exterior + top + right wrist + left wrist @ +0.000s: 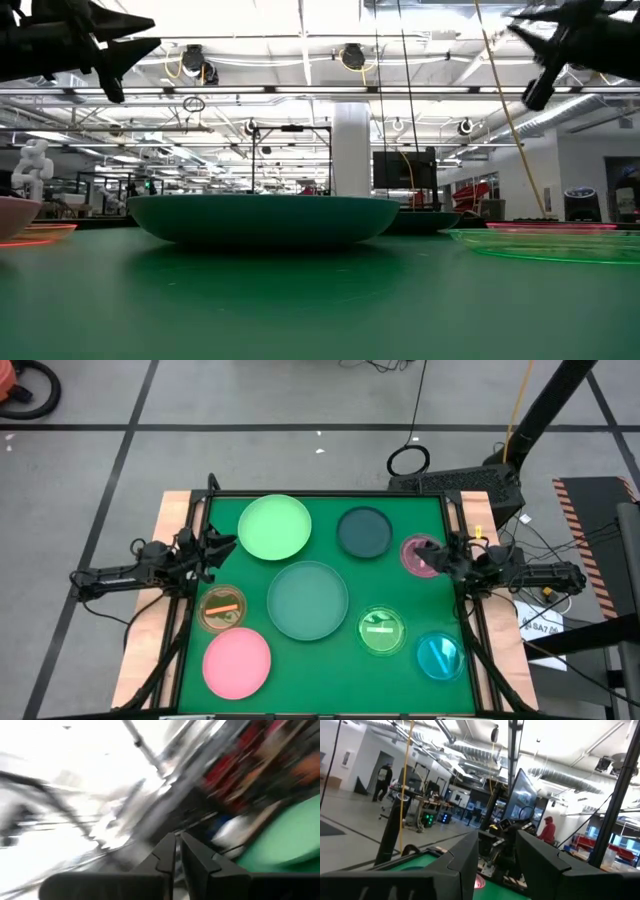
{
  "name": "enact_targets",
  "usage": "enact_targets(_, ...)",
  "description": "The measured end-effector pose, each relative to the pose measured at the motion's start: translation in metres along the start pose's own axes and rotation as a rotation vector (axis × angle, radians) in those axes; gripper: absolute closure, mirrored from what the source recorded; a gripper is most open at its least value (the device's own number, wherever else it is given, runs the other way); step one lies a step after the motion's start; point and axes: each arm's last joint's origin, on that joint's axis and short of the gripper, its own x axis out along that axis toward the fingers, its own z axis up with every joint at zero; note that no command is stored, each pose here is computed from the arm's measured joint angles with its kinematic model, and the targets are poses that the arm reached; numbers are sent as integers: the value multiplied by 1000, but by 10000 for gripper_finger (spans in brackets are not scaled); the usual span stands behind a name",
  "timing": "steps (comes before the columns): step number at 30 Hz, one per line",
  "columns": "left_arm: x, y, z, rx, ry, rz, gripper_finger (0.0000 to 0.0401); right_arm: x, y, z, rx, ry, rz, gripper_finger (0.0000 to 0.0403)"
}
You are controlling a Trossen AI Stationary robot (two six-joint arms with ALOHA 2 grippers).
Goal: Stack plastic plates
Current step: Stack the dark green plate on top of the light green plate
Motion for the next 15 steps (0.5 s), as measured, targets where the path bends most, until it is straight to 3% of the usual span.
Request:
enact_targets(4, 0, 0, 0, -2, -1, 1, 263, 0, 3, -1, 66, 65, 66, 381)
enact_targets(12, 0, 0, -1, -4, 7, 6, 263, 0, 0, -3, -1, 84, 42, 381)
enact_targets(15, 0, 1, -2, -9, 21, 10, 263, 0, 0, -5, 125, 141, 59, 381)
